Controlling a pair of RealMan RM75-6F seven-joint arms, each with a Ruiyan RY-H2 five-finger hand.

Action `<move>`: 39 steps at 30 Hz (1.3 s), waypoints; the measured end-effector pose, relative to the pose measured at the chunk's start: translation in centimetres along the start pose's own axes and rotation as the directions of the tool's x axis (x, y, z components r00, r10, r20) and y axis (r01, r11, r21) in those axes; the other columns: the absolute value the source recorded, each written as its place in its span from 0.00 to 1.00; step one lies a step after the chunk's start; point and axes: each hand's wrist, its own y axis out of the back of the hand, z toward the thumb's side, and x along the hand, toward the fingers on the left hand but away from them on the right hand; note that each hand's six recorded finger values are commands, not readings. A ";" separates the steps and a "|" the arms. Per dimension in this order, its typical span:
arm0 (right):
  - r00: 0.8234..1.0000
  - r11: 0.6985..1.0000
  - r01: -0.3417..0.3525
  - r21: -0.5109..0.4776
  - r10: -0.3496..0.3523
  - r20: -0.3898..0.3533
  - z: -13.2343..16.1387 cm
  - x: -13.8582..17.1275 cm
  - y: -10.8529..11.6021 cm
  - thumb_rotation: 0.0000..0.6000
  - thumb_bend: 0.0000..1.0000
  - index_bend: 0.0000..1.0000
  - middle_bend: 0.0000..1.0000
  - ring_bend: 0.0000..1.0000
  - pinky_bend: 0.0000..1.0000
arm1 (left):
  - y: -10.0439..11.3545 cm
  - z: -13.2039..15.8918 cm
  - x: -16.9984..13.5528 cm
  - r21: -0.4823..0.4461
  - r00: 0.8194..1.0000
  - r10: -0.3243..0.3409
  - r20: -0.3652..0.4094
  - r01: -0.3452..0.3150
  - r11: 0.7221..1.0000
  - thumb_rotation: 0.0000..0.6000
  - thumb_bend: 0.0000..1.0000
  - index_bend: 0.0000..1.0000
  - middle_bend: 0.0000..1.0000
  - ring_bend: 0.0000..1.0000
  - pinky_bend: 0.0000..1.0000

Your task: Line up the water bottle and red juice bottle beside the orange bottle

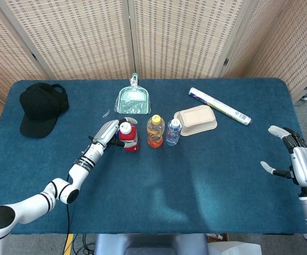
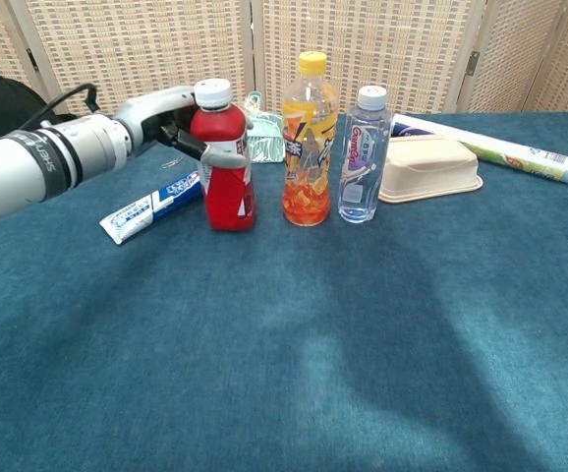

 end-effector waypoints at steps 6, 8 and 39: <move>1.000 1.000 -0.002 -0.002 0.002 0.003 -0.1 0.1 0.0 1.00 0.18 0.20 0.19 0.07 0.11 | -0.2 0.0 0.2 0.012 1.000 0.004 -0.002 -0.004 1.000 1.00 0.15 0.47 0.48 0.46 0.40; 1.000 1.000 -0.004 0.000 0.004 0.004 -0.1 0.1 0.0 1.00 0.18 0.20 0.19 0.07 0.11 | -0.2 -0.1 0.2 0.008 1.000 0.001 -0.006 -0.001 1.000 1.00 0.15 0.46 0.47 0.46 0.40; 1.000 1.000 0.010 0.008 -0.010 0.022 -0.7 0.7 1.3 1.00 0.18 0.20 0.20 0.07 0.10 | 5.4 -1.7 -6.4 0.027 0.997 0.081 -0.008 -0.081 0.996 1.00 0.15 0.07 0.08 0.16 0.27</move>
